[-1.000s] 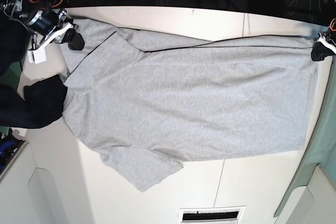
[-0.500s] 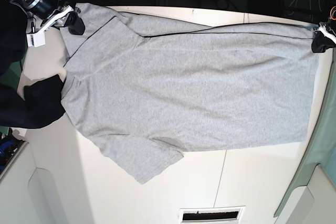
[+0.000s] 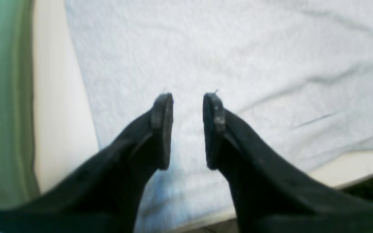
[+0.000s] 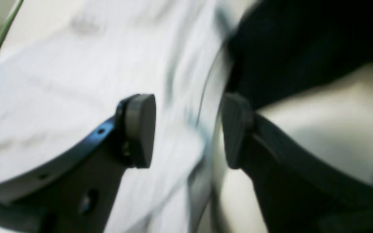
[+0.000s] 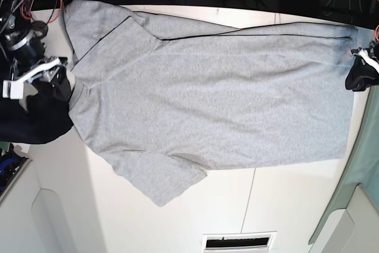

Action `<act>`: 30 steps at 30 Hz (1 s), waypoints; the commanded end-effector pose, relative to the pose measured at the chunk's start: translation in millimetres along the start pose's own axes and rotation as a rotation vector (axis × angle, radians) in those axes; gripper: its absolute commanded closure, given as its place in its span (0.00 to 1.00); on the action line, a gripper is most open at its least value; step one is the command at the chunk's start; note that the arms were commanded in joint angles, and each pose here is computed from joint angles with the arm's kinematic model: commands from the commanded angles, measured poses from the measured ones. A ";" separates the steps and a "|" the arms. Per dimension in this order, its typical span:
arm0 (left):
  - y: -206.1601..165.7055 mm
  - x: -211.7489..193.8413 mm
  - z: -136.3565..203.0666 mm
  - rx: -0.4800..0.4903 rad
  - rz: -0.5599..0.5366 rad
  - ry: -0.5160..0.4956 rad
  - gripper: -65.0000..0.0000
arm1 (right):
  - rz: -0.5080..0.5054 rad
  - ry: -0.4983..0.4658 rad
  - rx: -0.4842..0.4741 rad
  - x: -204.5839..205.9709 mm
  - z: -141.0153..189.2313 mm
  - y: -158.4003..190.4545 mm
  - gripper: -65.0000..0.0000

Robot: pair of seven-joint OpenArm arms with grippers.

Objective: Layout the t-shirt on the table in an organized manner, then fold the t-shirt properly
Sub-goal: 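Release and move both grippers to the shirt's side edge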

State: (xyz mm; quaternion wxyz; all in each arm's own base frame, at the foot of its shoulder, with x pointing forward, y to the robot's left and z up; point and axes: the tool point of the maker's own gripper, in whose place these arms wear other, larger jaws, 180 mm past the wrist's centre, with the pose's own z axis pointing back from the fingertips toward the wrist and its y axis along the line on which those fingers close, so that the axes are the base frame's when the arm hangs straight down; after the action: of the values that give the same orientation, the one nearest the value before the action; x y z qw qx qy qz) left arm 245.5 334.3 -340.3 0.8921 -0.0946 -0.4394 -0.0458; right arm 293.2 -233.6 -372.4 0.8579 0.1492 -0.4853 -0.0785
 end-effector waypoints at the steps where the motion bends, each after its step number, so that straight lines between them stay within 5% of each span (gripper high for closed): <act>1: 2.7 25.0 2.6 -0.002 -0.029 -0.063 0.67 | 0.040 -0.095 -0.001 38.8 -6.3 1.0 0.50; 6: 2.6 39.4 -0.3 -0.007 -0.029 -0.103 0.58 | 0.037 -0.199 -0.071 111.4 -48.9 -3.5 0.50; 12: 10.0 40.0 -6.3 0.043 -0.016 -0.088 0.56 | 0.083 -0.147 -0.142 150.0 -135.9 -9.5 0.50; 18: 17.1 41.1 -36.7 0.092 -0.016 -0.054 0.56 | 0.138 0.064 -0.116 98.0 -194.0 2.3 0.50; 22: 34.7 35.4 -75.0 0.132 0.033 -0.005 0.56 | 0.178 0.195 -0.126 42.0 -191.4 -6.2 0.50; 30: 79.1 48.6 -136.3 0.233 0.119 -0.034 0.56 | 0.170 0.305 -0.081 -24.8 -173.9 -10.7 0.50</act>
State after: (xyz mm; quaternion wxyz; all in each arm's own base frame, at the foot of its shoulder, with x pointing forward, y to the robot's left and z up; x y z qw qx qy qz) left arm 380.8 373.0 -415.3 0.9045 -0.0240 -0.4217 0.0587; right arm 439.3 -203.5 -470.8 0.9151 0.0899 -0.3928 -0.0126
